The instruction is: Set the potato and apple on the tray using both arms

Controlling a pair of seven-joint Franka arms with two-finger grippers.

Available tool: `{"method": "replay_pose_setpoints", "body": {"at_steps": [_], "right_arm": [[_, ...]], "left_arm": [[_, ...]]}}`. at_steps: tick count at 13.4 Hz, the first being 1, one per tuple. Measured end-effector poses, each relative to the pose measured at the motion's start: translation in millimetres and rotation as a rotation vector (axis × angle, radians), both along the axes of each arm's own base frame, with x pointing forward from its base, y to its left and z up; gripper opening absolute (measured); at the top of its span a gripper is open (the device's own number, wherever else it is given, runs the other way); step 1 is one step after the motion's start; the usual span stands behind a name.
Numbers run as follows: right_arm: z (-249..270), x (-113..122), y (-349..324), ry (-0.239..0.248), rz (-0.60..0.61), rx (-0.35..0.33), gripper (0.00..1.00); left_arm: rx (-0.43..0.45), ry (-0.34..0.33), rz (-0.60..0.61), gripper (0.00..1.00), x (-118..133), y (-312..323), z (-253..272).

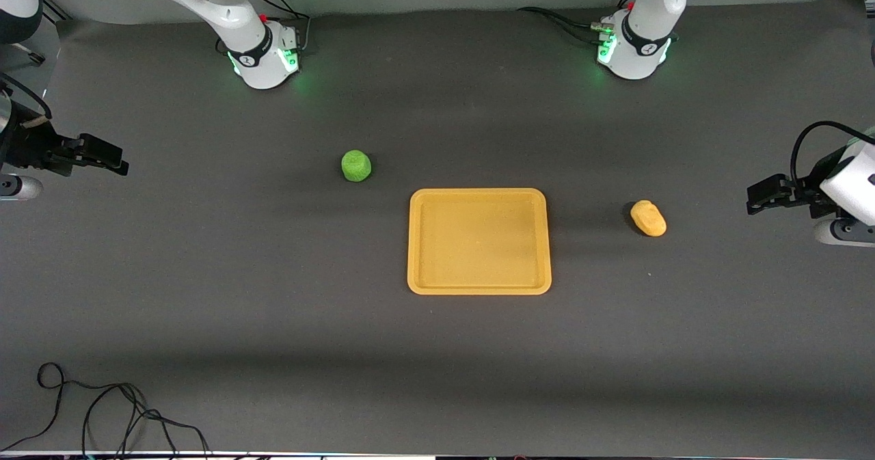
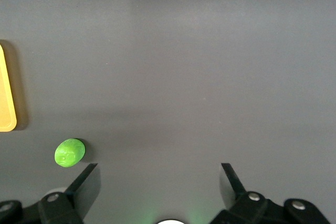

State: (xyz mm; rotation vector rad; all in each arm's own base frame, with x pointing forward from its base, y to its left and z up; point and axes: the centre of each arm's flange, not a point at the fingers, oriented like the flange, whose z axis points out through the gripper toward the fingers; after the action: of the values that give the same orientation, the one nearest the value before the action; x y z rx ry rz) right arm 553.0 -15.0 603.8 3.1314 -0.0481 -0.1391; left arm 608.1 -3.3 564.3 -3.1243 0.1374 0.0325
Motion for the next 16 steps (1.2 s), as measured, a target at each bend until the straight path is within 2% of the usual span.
{"method": "replay_pose_setpoints", "body": {"at_steps": [7,11,14,16], "right_arm": [[0.2,0.2,0.5,-0.001,-0.001,0.007,1.0],[-0.5,0.5,1.4,0.0,-0.004,0.021,1.0],[-6.2,3.2,-1.5,0.011,-0.046,0.021,1.0],[-7.3,3.8,-1.2,0.013,-0.059,0.021,1.0]], "left_arm": [[0.0,0.005,0.0,1.0,1.2,0.0,-3.2],[-0.001,0.031,0.0,1.0,1.6,0.2,-17.3],[0.001,0.041,-0.002,1.0,-5.4,-1.1,-61.8],[-0.019,0.063,0.027,0.99,-22.8,-3.9,-112.0]]}}
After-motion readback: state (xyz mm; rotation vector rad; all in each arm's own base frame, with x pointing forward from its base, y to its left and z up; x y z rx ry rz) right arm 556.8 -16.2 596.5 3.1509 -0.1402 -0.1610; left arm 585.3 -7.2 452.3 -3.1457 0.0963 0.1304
